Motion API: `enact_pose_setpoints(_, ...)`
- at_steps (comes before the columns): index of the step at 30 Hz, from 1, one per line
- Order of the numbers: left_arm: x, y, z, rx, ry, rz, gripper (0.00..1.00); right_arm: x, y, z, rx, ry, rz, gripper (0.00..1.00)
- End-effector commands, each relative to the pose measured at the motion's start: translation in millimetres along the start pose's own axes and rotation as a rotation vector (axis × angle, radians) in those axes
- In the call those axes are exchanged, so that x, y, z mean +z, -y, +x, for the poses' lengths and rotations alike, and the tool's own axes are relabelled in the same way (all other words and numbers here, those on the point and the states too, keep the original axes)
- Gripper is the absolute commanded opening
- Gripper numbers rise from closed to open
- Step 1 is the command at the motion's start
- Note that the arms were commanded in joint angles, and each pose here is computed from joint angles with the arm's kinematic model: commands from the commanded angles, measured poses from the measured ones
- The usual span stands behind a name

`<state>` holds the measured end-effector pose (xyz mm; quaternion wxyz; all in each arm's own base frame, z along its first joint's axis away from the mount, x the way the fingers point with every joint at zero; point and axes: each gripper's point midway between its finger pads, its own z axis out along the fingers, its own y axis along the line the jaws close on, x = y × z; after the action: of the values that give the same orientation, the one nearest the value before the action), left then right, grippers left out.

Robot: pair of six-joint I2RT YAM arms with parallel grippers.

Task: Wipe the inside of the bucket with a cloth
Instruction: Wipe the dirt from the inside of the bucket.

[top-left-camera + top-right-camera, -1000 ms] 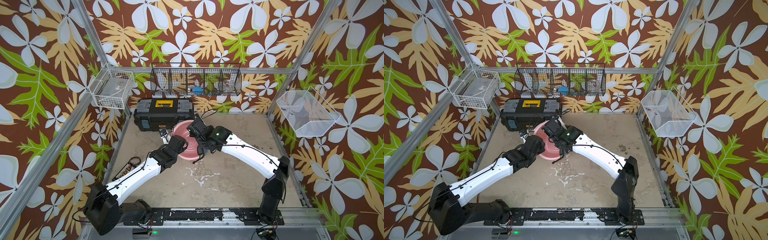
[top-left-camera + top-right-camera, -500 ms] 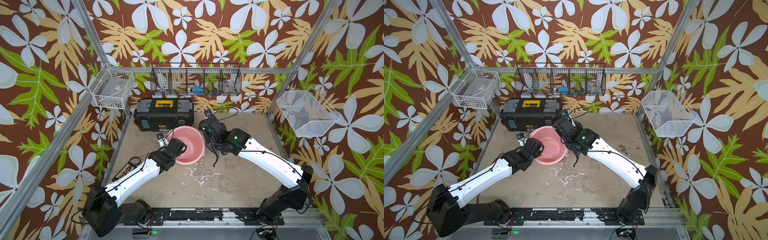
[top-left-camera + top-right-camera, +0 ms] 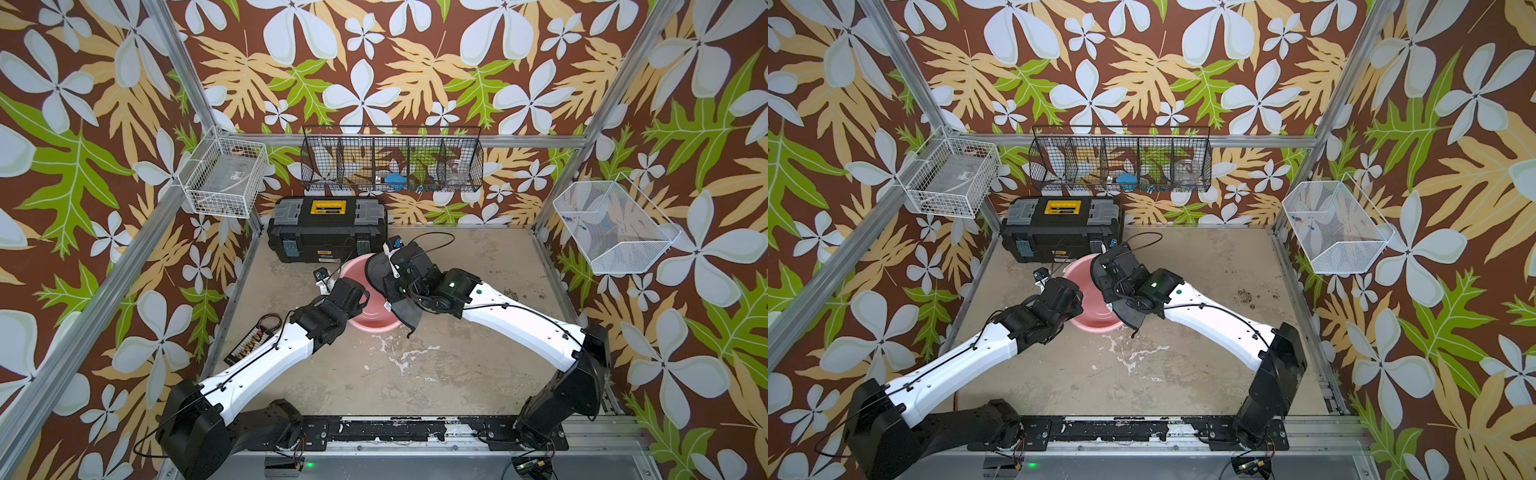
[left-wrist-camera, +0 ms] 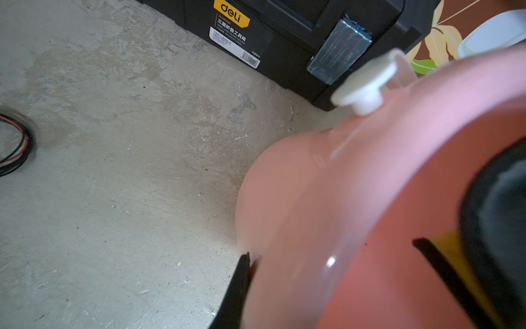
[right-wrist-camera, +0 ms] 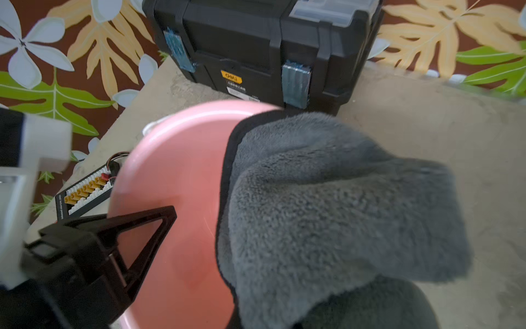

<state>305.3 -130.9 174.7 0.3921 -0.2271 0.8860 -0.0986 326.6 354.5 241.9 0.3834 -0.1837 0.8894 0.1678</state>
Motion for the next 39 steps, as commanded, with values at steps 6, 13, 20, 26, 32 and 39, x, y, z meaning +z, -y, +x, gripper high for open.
enact_pose_setpoints(6,-6.8,20.7,0.8,-0.055,-0.031,0.112,0.0,55.6,-22.2,17.4,0.059,-0.072,-0.069,0.0)
enact_pose_setpoints(13,-5.9,21.8,10.8,-0.07,-0.071,0.141,0.0,89.7,-50.0,20.0,0.11,-0.122,-0.178,0.0)
enact_pose_setpoints(20,-11.8,26.8,10.9,-0.098,-0.086,0.179,0.0,103.0,-56.4,28.0,0.156,-0.105,-0.23,0.0)
enact_pose_setpoints(26,-11.4,25.7,20.8,-0.121,-0.122,0.196,0.0,98.4,-51.3,13.6,0.261,0.031,-0.269,0.0)
enact_pose_setpoints(32,-11.4,18.1,29.6,-0.129,-0.142,0.193,0.0,72.8,-33.1,-15.6,0.36,0.223,-0.24,0.0)
enact_pose_setpoints(39,-6.7,9.9,38.8,-0.127,-0.164,0.166,0.0,42.5,-4.1,-29.9,0.434,0.38,-0.161,0.0)
